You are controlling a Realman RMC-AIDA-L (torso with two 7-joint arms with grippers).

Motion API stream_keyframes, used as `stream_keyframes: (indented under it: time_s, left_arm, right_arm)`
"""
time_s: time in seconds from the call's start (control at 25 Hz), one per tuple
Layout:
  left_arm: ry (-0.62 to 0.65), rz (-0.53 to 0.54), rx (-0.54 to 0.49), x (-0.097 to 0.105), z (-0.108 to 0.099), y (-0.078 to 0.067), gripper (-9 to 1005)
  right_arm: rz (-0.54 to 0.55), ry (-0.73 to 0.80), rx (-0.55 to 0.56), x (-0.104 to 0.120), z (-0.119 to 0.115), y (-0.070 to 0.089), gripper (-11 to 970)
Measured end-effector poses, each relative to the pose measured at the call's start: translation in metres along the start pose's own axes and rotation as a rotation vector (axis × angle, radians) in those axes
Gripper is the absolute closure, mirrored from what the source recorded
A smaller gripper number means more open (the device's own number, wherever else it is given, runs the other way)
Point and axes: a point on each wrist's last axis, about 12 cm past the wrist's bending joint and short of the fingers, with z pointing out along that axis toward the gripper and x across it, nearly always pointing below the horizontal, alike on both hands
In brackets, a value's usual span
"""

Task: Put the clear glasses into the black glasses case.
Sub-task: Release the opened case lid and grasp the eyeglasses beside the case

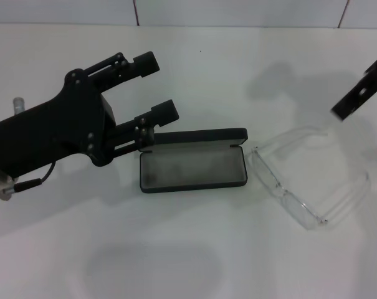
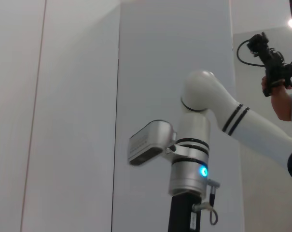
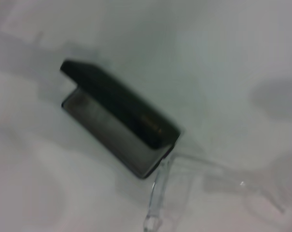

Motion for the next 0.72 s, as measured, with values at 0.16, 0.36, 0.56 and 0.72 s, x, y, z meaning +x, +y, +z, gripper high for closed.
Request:
stream_keyframes:
  time_s: [0.16, 0.36, 0.56, 0.72]
  left_arm:
    - [0.000, 0.001, 0.001, 0.000, 0.002, 0.001, 286]
    - [-0.003, -0.013, 0.006, 0.003, 0.006, 0.004, 287]
    - [-0.001, -0.004, 0.002, 0.005, 0.006, 0.005, 287]
    - [0.024, 0.001, 0.021, 0.009, 0.008, 0.004, 288]
  right_arm:
    - [-0.031, 0.079, 0.009, -0.015, 0.019, 0.012, 91]
    - [-0.061, 0.143, 0.015, -0.024, 0.046, 0.024, 91]
    - [-0.065, 0.178, 0.006, -0.027, 0.074, 0.022, 90]
    - [-0.064, 0.178, -0.018, -0.027, 0.092, 0.021, 90]
